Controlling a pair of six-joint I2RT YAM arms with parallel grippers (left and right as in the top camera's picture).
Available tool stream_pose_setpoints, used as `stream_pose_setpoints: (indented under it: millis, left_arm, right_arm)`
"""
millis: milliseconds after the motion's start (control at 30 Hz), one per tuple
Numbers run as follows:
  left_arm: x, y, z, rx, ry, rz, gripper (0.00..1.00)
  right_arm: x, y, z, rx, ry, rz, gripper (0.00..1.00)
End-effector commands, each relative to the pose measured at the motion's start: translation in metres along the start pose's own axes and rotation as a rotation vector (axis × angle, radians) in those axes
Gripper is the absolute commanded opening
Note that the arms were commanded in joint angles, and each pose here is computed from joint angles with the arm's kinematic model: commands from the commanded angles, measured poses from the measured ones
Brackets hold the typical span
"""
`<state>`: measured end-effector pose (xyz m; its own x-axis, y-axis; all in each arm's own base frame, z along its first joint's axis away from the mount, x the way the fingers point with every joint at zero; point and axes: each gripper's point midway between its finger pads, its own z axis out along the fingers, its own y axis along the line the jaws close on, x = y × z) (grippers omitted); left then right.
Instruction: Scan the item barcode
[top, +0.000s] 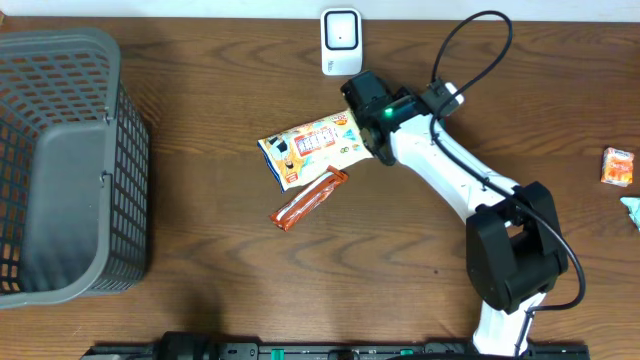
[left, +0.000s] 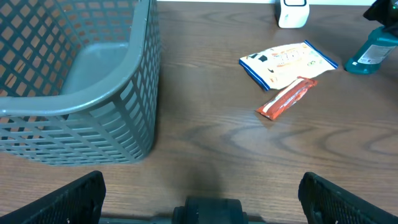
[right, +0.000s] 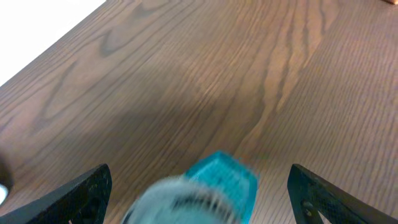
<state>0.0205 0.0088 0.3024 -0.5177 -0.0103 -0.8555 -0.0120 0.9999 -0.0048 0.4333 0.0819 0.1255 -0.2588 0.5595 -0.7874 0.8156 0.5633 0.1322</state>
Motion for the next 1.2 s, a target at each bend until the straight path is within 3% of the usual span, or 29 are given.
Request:
stream_pose_setpoints:
  millis: [0, 367, 800, 1033, 1167]
  left_arm:
    - [0.019, 0.002, 0.0, -0.017, 0.082, 0.001, 0.99]
    - [0.019, 0.002, 0.0, -0.017, 0.081, 0.001, 0.99]
    - [0.019, 0.002, 0.0, -0.017, 0.082, 0.001, 0.99]
    - [0.019, 0.002, 0.0, -0.017, 0.082, 0.001, 0.99]
    - [0.019, 0.002, 0.0, -0.017, 0.082, 0.001, 0.99]
  right_arm:
    - [-0.015, -0.001, 0.005, 0.015, -0.028, -0.007, 0.86]
    - [0.005, 0.007, 0.021, 0.0, 0.039, -0.082, 0.83]
    - [0.024, 0.003, 0.039, 0.023, 0.117, -0.125, 0.36]
    - [0.039, 0.003, 0.044, 0.02, 0.172, -0.152, 0.01]
    - [0.04, 0.01, 0.04, -0.009, 0.204, -0.202, 0.01]
